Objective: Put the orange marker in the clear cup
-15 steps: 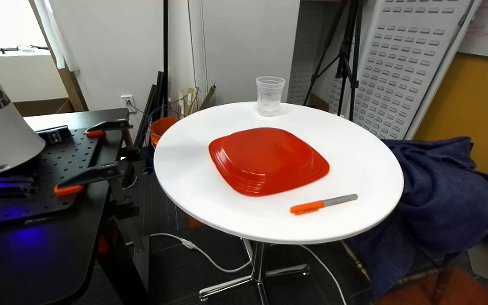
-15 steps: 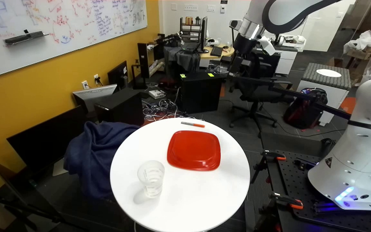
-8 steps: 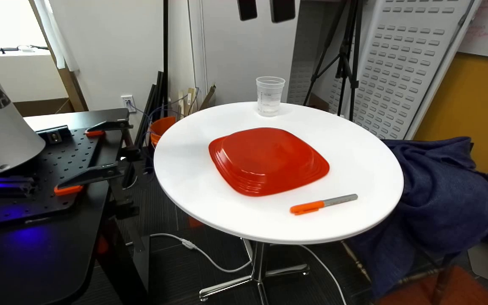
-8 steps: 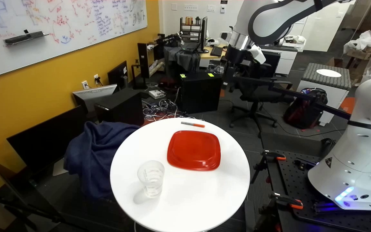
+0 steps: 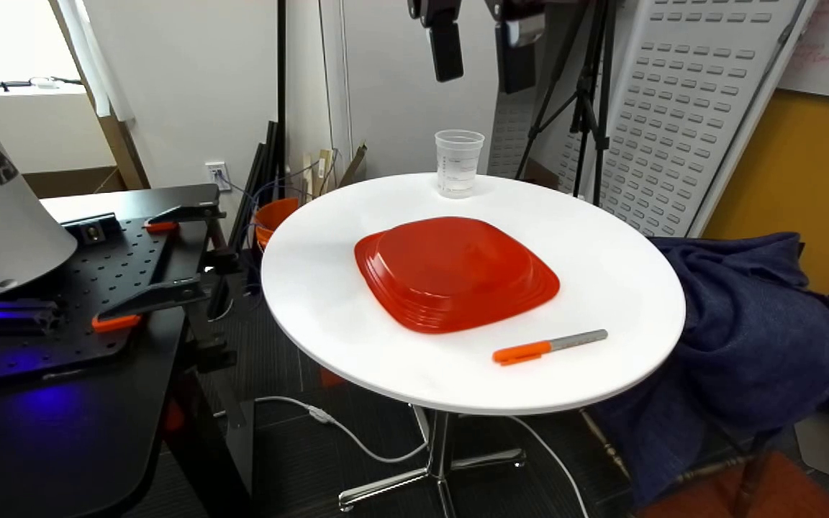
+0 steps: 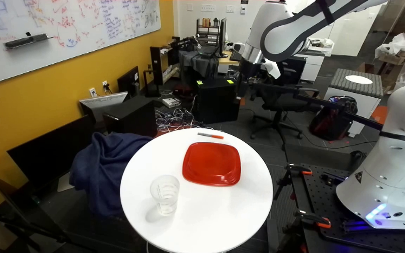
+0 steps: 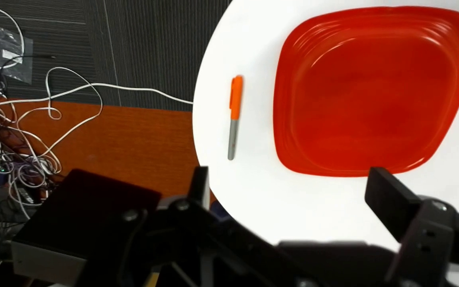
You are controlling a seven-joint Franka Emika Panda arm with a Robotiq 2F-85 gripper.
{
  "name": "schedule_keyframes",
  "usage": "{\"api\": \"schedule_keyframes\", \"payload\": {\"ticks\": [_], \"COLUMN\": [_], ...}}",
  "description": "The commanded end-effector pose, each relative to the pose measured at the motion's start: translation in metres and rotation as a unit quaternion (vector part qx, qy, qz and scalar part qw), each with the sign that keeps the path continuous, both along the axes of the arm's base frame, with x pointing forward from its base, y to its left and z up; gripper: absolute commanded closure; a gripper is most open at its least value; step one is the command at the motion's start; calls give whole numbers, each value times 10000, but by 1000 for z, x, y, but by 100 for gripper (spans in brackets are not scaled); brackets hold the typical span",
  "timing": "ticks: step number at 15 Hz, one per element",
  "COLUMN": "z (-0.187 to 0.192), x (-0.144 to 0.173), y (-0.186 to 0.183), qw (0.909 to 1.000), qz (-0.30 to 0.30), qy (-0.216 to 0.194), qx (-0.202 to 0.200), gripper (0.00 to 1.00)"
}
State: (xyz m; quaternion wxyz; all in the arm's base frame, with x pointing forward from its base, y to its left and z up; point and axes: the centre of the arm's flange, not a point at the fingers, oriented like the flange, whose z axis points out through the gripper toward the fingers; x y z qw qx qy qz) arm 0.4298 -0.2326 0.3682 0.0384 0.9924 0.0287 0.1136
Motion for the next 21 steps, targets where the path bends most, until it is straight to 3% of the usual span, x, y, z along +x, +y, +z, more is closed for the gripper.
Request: {"api": "schedule_keyframes", "payload": {"ticks": [1, 5, 14, 21], "z": [0, -1, -49, -88], "x": [0, 2, 39, 69], "y": [0, -5, -31, -42], "qw": [10000, 9997, 9977, 9983], "qz": [3, -207, -561, -585], "qy": [3, -64, -332, -14], "qx": [-1, -57, -201, -62], "gripper": [0, 0, 0, 0]}}
